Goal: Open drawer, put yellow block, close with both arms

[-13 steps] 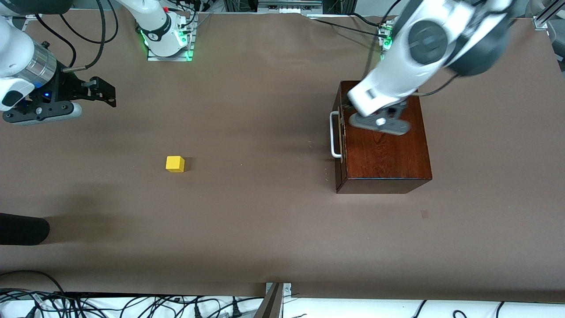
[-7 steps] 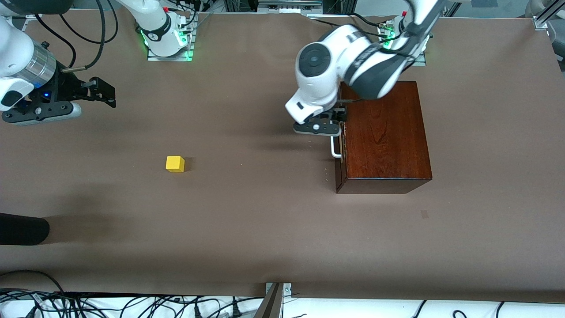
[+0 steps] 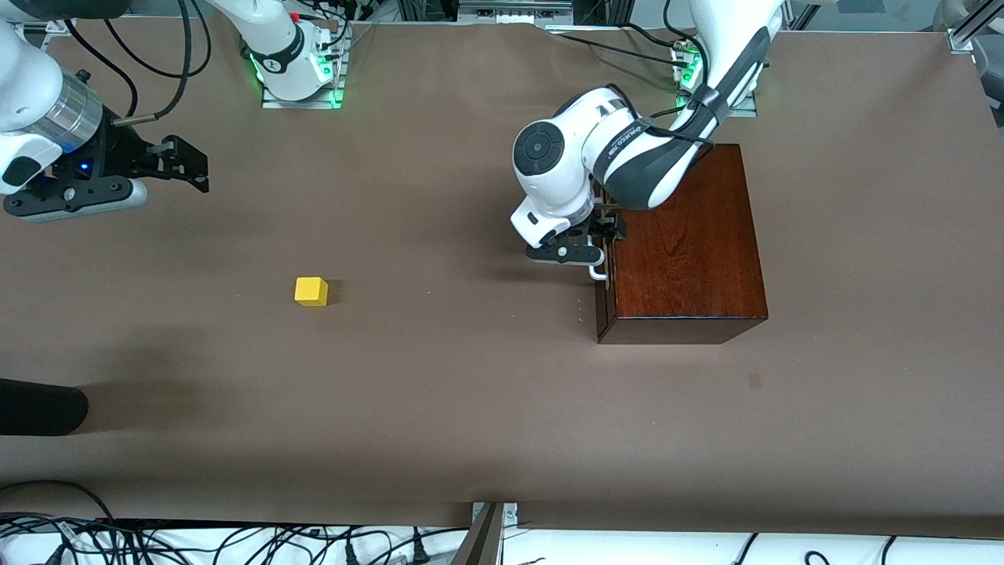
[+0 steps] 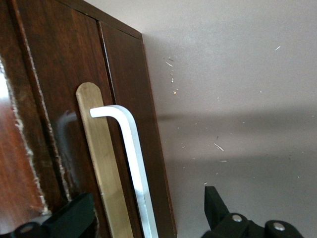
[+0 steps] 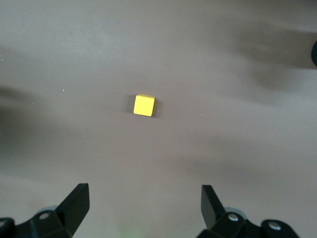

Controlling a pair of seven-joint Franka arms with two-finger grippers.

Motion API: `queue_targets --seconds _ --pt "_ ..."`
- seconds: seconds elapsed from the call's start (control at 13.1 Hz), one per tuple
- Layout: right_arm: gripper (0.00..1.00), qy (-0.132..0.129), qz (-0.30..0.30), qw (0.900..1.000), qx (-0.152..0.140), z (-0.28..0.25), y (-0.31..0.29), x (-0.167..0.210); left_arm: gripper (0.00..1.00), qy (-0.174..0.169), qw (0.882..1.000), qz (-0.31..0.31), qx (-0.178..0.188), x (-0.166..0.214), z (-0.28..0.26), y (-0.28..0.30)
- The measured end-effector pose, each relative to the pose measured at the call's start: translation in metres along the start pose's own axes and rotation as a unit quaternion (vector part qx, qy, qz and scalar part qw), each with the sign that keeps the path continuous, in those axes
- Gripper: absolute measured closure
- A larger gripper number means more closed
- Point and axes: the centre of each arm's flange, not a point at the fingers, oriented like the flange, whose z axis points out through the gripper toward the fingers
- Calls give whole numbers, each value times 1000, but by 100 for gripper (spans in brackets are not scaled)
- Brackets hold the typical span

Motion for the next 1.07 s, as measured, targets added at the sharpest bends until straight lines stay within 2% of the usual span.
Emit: queue_targets --seconds 0.31,1.07 --pt "0 -1 0 1000 0 16 0 13 0 4 1000 -13 7 0 5 5" --pt "0 -2 -1 1000 0 17 0 14 0 4 1000 -18 6 -6 11 21"
